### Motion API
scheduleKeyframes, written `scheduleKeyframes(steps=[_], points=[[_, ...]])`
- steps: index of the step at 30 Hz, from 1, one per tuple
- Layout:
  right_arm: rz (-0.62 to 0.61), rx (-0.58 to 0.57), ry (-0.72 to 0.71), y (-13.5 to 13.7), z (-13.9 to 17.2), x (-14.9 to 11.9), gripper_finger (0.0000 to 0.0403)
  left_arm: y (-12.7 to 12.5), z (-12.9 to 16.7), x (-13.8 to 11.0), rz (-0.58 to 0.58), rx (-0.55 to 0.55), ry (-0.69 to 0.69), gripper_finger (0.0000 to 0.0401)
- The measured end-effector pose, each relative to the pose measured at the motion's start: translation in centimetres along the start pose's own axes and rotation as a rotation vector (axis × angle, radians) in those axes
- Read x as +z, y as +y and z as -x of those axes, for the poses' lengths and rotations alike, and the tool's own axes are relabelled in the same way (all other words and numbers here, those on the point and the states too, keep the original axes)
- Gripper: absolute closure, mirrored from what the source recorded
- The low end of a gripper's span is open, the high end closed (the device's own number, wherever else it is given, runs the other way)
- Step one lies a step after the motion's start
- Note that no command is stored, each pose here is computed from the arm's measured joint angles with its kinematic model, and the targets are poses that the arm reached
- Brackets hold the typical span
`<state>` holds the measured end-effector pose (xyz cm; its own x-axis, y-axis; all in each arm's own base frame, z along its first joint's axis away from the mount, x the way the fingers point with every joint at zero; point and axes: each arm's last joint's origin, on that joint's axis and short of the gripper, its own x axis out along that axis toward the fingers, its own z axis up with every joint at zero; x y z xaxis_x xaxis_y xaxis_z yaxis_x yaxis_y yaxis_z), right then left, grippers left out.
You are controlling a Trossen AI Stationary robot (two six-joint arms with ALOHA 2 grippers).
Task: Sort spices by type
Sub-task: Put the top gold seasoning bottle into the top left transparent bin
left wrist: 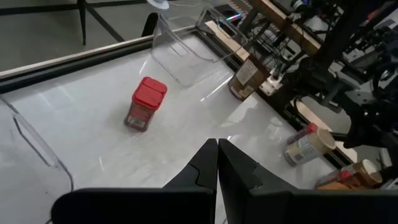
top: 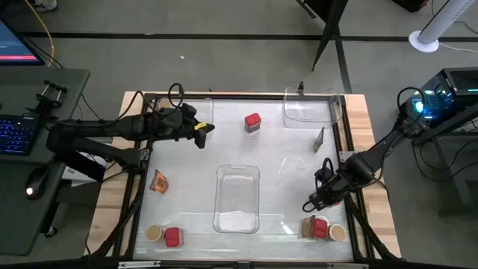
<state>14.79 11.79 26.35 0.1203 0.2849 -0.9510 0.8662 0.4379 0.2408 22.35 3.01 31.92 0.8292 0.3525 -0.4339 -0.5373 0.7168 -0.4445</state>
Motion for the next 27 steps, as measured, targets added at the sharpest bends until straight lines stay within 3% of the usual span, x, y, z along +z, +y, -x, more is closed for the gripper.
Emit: scheduleKeyframes(steps=[6, 19, 27], points=[[0.004, -0.044, -0.061, -0.4, 0.5, 0.2, 0.0402, 0.2, -0.1, 0.2, 0.007, 0.009, -0.007, 0.0401], [0.06, -0.103, -0.103, -1.5, -1.7, 1.6, 0.0402, 0.2, -0.1, 0.2, 0.017, 0.008, -0.008, 0.0401], [0.098, -0.116, -0.358, -1.4, -1.1, 5.6, 0.0403, -0.4, 0.0, 0.5, -0.028, -0.1, -0.01, 0.0401]])
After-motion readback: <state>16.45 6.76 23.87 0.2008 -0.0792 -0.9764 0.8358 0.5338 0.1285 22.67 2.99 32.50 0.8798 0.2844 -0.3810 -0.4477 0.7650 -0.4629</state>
